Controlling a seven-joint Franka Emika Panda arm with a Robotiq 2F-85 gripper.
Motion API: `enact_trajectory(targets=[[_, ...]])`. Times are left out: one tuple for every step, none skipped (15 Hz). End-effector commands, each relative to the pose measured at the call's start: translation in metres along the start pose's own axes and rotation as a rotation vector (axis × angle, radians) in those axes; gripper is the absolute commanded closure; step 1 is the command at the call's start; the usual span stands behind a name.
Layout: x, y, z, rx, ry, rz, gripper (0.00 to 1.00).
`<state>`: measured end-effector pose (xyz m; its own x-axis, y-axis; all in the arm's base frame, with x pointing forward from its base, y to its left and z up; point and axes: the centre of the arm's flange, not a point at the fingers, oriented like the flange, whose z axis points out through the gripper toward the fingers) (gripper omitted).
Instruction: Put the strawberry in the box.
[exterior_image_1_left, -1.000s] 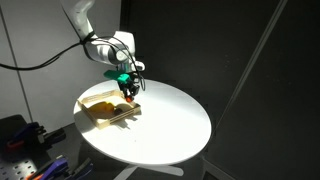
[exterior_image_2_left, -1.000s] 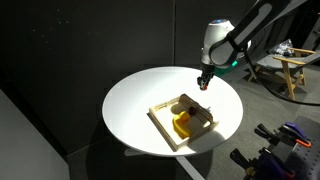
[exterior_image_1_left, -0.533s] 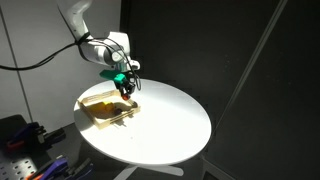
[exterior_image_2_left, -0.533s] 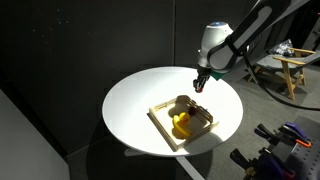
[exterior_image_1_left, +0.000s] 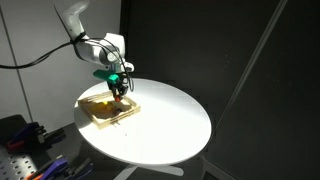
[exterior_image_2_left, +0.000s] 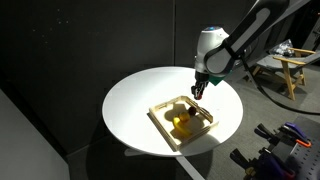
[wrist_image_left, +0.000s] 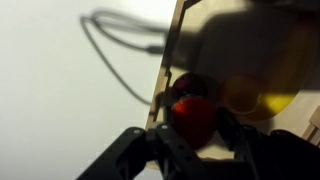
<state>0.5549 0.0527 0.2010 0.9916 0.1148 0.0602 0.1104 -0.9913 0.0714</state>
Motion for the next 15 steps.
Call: enact_trajectory(targets=[[0.005,-0.009,0.0,0.012,-0.04,0.031,0.77],[0.004,-0.011,0.001,0.011,-0.044,0.029,0.77],[0.002,-0.013,0.001,0.011,-0.046,0.026,0.77],[0.001,-0.015,0.002,0.011,-0.049,0.025,0.77],[0.002,-0.017,0.003,0.008,-0.05,0.026,0.77],[0.002,-0.018,0.005,0.005,-0.051,0.029,0.77],[0.004,-0.019,0.006,0.002,-0.052,0.037,0.77],[0.008,-0.021,0.008,-0.003,-0.05,0.045,0.77],[0.01,-0.022,0.01,-0.005,-0.048,0.053,0.77],[0.015,-0.025,0.012,-0.007,-0.044,0.061,0.77],[0.02,-0.026,0.013,-0.009,-0.041,0.073,0.77],[0.025,-0.028,0.014,-0.011,-0.037,0.082,0.77],[0.028,-0.029,0.015,-0.012,-0.032,0.088,0.77],[0.033,-0.029,0.017,-0.015,-0.028,0.098,0.77],[0.037,-0.029,0.019,-0.019,-0.021,0.105,0.77]])
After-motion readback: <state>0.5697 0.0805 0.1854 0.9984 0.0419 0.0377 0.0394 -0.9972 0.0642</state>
